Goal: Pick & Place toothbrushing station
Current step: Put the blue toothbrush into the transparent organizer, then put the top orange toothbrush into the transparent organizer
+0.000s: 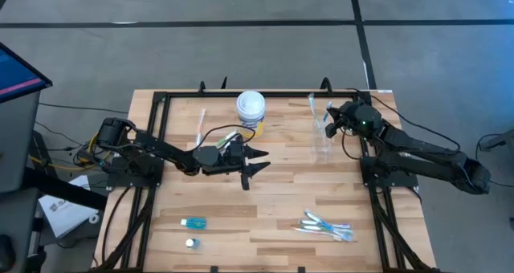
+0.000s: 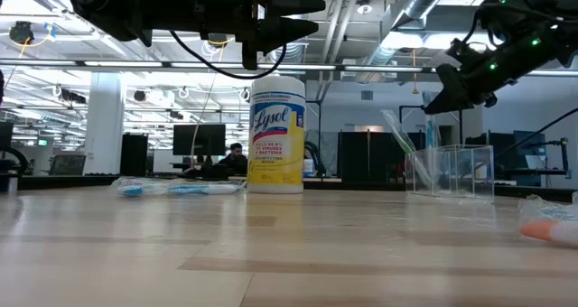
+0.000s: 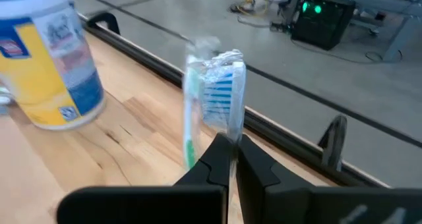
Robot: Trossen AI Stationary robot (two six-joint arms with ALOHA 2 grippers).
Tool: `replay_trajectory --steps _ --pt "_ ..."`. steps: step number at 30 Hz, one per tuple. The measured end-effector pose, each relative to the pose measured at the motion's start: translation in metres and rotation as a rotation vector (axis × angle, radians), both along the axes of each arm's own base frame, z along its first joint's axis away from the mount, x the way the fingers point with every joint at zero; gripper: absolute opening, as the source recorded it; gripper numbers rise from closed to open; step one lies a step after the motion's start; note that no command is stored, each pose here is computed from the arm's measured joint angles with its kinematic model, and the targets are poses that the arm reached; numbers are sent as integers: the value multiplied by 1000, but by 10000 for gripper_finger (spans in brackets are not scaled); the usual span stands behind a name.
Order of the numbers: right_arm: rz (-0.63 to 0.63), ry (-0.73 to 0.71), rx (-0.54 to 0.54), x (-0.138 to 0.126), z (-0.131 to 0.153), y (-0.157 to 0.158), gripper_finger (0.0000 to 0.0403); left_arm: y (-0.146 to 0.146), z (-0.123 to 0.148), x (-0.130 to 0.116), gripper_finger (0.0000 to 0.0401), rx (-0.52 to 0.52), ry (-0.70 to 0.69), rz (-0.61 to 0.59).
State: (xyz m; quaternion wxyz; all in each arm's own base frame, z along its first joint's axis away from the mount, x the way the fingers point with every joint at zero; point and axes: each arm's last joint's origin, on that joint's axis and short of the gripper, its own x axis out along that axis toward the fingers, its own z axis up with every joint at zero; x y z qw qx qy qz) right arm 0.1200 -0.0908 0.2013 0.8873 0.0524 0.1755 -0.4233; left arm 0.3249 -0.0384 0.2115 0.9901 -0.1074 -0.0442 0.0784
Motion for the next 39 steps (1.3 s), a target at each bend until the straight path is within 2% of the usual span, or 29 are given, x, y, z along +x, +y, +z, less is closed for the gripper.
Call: replay_trajectory --steps 8,18,27,39 --pt "-6 -13 17 0 -2 -5 0 0 0 0 166 0 0 0" --pt "3 -56 13 -3 -22 -3 6 0 0 0 166 0 0 0" --pt "4 -39 26 -4 -25 -3 51 0 0 0 166 0 0 0" --pt "28 -56 19 -4 -23 -2 78 0 0 0 166 0 0 0"
